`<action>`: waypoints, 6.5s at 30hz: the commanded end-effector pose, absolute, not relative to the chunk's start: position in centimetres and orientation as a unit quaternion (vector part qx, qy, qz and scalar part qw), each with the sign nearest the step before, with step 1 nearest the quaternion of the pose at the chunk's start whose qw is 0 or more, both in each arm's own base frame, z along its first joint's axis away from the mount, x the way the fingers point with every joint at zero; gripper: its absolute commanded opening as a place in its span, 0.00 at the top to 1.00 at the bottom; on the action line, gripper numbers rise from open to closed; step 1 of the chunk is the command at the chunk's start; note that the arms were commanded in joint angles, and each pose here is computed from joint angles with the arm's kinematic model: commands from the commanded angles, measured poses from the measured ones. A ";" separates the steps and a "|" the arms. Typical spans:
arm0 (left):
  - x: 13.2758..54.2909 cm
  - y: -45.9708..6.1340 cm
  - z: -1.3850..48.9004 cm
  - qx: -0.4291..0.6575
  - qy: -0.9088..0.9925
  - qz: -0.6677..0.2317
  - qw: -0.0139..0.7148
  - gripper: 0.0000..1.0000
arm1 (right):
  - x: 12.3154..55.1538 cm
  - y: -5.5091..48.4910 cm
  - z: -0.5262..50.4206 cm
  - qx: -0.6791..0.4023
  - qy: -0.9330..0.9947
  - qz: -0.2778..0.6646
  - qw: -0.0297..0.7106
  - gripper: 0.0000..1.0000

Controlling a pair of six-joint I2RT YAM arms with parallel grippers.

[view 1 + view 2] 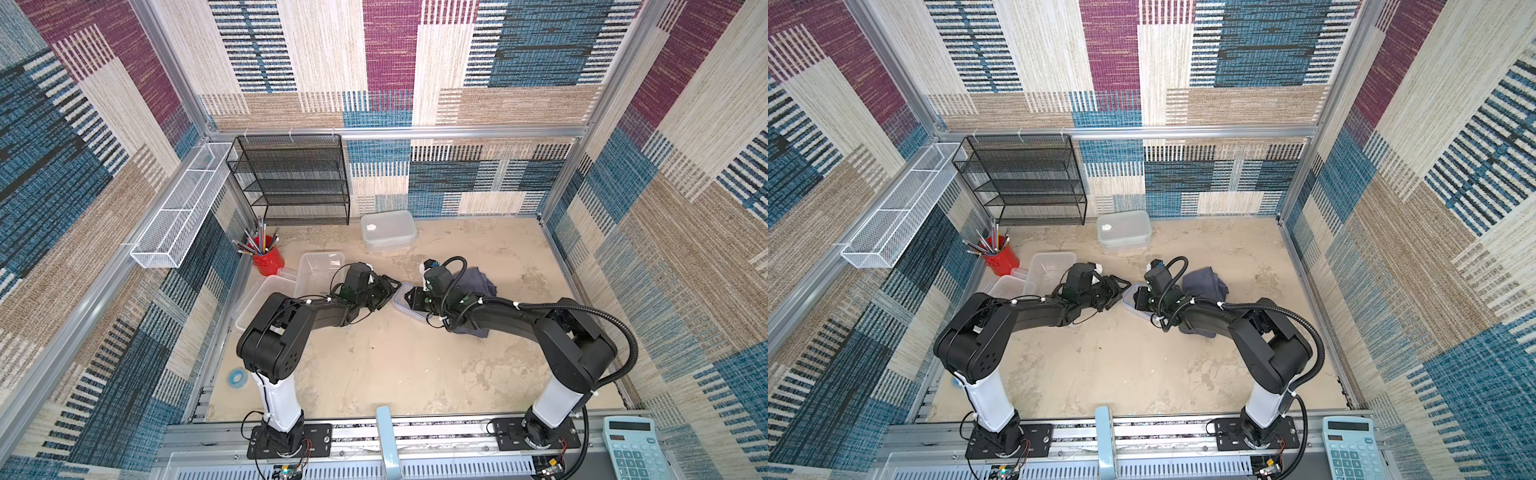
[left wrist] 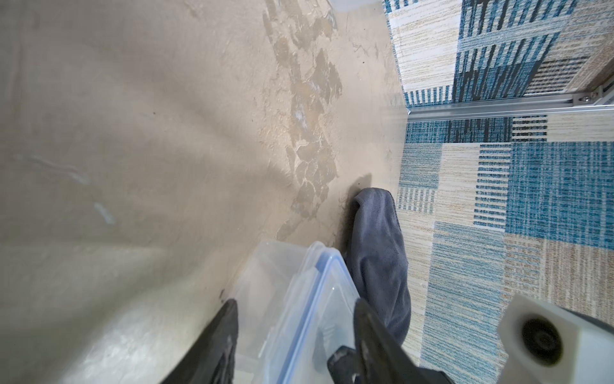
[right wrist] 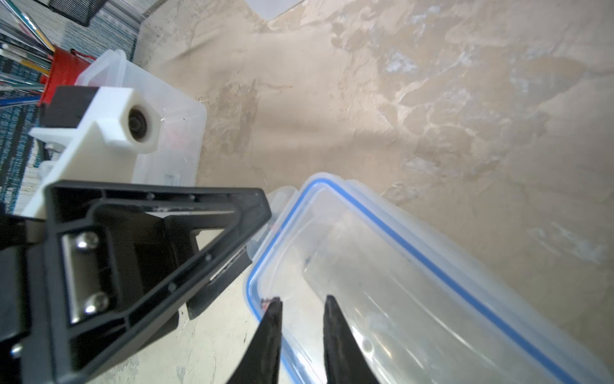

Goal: Wipe the insides of the lunch boxes
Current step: Open the fastener of the lunch box, then adjust the lunch box at the center of the board, then move the lunch box to the center of the board, then open the fastener of the lunch box.

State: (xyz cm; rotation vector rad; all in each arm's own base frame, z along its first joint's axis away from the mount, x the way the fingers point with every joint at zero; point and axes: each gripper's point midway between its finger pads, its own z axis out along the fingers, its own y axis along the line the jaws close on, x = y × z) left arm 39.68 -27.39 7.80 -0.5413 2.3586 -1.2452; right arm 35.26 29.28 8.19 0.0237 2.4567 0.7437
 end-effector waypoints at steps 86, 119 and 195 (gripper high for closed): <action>41.2 -27.6 6.9 -0.105 0.924 -0.352 0.109 0.36 | 37.8 26.1 10.2 0.074 0.870 0.402 0.277 0.01; 40.5 -28.1 5.5 -0.123 0.918 -0.365 0.089 0.40 | 39.6 26.9 9.2 0.151 0.808 0.499 0.275 0.19; 38.1 -29.3 3.8 -0.132 0.924 -0.351 0.074 0.47 | 39.3 26.7 10.5 0.261 0.706 0.563 0.340 1.00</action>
